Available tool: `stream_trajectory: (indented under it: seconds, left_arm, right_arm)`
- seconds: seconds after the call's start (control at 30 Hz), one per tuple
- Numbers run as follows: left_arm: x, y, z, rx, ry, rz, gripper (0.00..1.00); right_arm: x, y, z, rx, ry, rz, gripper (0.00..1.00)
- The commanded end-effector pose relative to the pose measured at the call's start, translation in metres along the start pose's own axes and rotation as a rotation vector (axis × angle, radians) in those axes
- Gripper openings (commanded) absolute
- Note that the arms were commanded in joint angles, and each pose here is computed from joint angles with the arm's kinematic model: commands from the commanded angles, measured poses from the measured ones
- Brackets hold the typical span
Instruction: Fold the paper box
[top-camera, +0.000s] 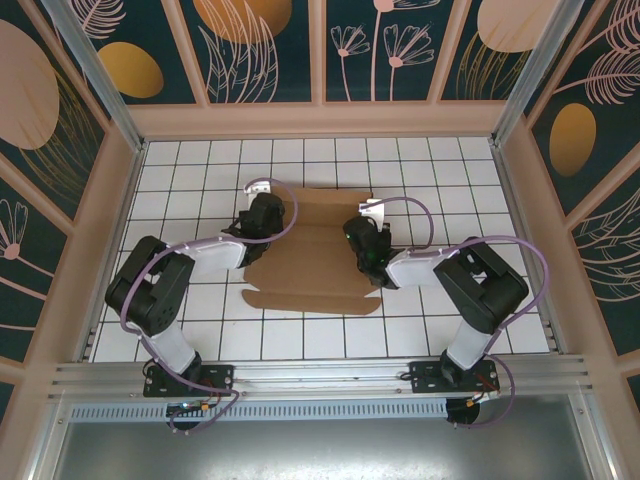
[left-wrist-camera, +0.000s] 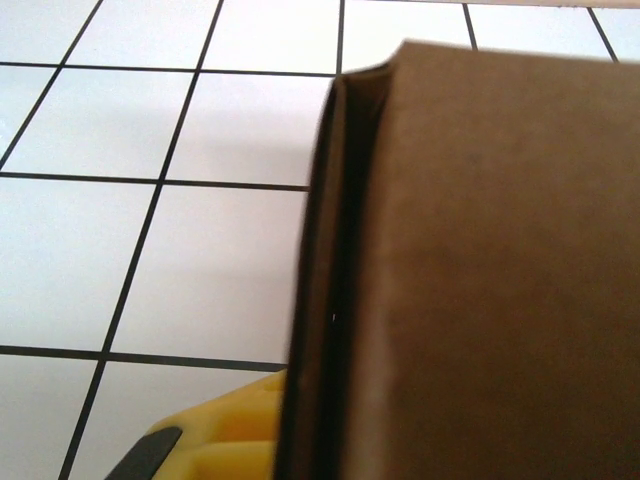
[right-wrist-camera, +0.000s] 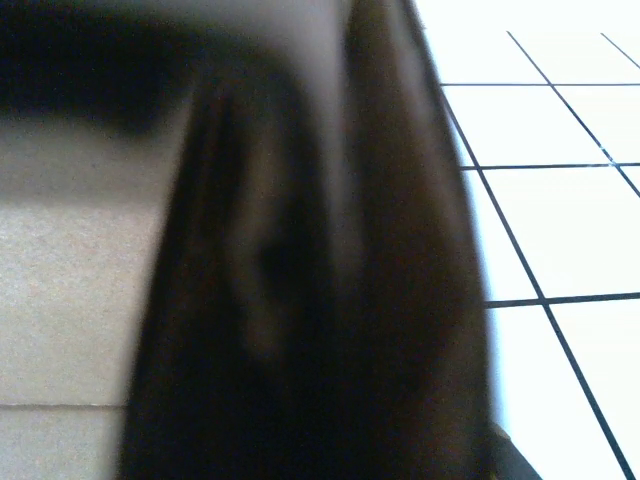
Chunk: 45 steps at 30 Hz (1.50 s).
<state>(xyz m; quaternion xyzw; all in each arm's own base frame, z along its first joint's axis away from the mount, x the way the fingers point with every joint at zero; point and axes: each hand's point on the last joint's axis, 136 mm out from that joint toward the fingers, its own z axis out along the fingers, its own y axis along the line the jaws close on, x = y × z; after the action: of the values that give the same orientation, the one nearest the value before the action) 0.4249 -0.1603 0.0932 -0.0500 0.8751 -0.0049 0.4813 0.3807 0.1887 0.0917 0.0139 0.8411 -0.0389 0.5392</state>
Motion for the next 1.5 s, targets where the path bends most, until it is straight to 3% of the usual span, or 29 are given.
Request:
stream_trajectory:
  seconds: [0.0,0.13,0.27,0.37,0.63,0.83,1.03,1.23,1.47]
  left_arm:
    - [0.014,0.027,0.011,-0.124,0.028,-0.086,0.0]
    - [0.01,0.016,0.007,-0.032,-0.003,-0.096,0.11]
    - [0.003,0.01,-0.004,0.037,-0.037,-0.065,0.39]
    - [0.005,0.003,-0.01,0.093,-0.032,-0.043,0.55]
    - [0.007,-0.006,-0.039,0.231,-0.03,-0.038,0.79]
    - [-0.01,-0.007,-0.069,0.315,-0.103,-0.044,0.84]
    - [-0.083,0.002,-0.107,0.425,-0.269,-0.154,0.87]
    - [-0.128,-0.015,-0.078,0.493,-0.172,-0.172,0.89]
    - [-0.124,-0.033,-0.033,0.552,-0.064,-0.195,0.82]
  right_arm:
    - [0.017,-0.027,0.002,0.143,0.036,-0.035,0.0]
    - [0.021,-0.031,0.003,0.144,0.038,-0.058,0.0]
    - [0.023,-0.041,0.005,0.147,0.045,-0.053,0.0]
    - [0.023,-0.046,0.007,0.158,0.044,-0.048,0.0]
    - [0.022,-0.049,0.007,0.175,0.032,-0.064,0.0]
    - [0.021,-0.048,0.006,0.155,0.019,-0.069,0.0]
    - [0.025,-0.041,0.005,0.104,0.025,-0.073,0.0]
    - [0.029,-0.038,0.007,0.09,0.036,-0.09,0.0]
    - [0.03,-0.036,0.008,0.076,0.039,-0.101,0.0]
